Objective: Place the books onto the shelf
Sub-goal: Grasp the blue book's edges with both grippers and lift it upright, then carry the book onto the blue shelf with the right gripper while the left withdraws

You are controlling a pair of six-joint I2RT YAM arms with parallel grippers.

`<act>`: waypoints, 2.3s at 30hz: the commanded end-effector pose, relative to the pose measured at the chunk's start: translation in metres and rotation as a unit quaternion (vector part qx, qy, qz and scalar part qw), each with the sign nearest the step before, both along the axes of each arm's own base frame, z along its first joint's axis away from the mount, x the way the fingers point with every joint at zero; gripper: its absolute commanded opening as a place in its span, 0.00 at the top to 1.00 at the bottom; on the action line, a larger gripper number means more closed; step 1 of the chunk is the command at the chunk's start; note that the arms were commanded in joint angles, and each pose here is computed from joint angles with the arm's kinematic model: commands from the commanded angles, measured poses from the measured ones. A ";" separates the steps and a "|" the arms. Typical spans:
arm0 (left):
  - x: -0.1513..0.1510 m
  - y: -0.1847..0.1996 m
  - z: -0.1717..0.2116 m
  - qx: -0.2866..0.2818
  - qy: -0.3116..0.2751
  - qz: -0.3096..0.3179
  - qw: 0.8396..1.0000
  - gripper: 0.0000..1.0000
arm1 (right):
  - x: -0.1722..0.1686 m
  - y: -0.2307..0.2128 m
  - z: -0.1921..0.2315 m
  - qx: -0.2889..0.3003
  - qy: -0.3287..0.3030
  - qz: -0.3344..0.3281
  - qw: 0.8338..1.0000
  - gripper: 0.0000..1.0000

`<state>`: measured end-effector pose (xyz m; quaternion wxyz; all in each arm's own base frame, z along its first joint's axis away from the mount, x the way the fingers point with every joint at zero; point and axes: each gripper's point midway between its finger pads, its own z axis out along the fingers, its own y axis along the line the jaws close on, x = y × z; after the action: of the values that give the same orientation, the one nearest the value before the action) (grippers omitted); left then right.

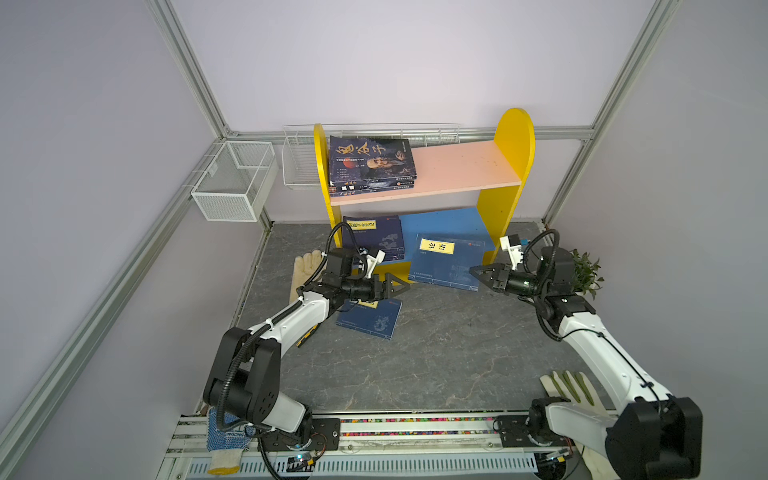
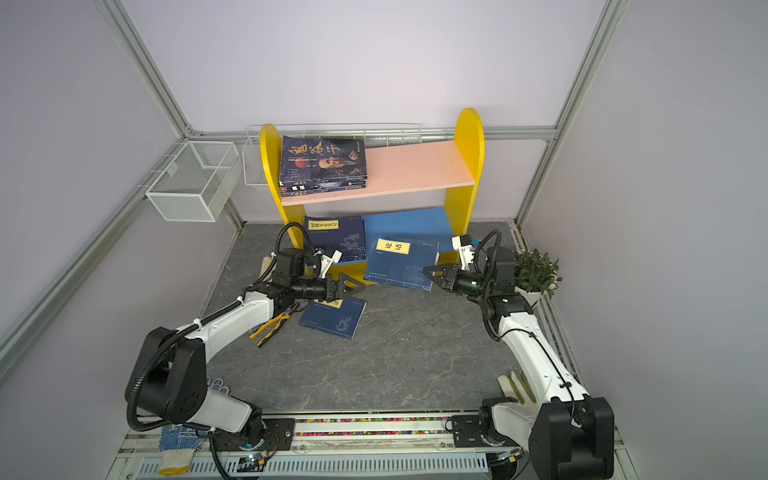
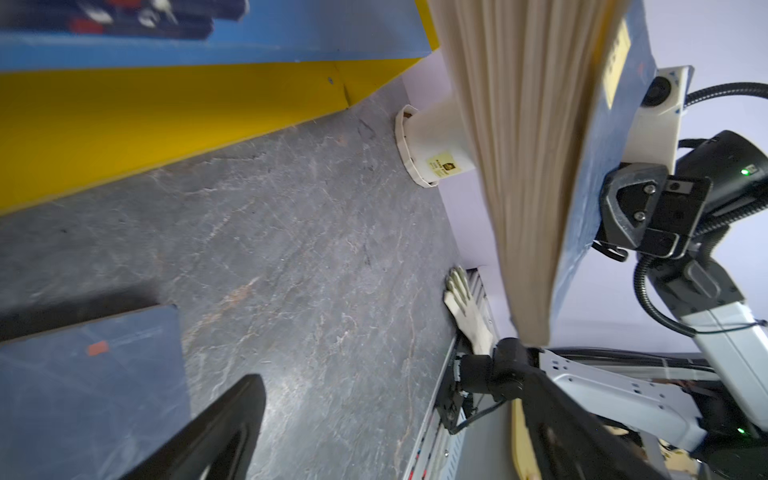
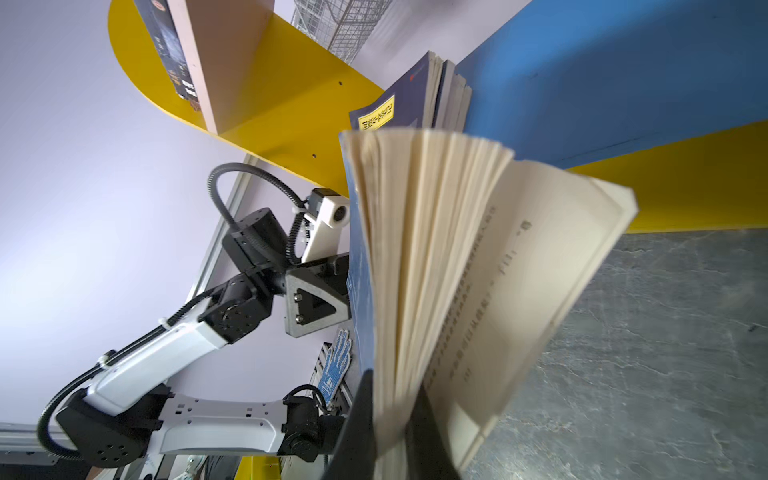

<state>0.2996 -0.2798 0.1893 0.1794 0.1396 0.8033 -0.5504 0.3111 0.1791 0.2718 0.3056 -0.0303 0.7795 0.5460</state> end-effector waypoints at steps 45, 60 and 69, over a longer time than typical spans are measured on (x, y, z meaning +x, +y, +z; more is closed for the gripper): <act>0.019 0.008 0.071 -0.077 -0.129 0.077 0.986 1.00 | -0.003 0.064 -0.019 0.061 0.025 0.082 0.994 0.83; 0.032 0.129 0.048 0.062 -0.143 0.406 0.900 0.21 | 0.050 0.072 0.041 0.087 -0.074 0.038 0.993 0.93; -0.007 0.256 -0.042 0.173 0.041 0.628 0.758 0.23 | 0.097 0.122 0.015 0.023 -0.066 0.048 0.996 0.93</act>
<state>0.3139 -0.0668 0.2064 0.4847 -0.2853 0.7873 -0.2524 0.4004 0.2840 0.2870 0.3184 -0.0714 0.7390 0.5894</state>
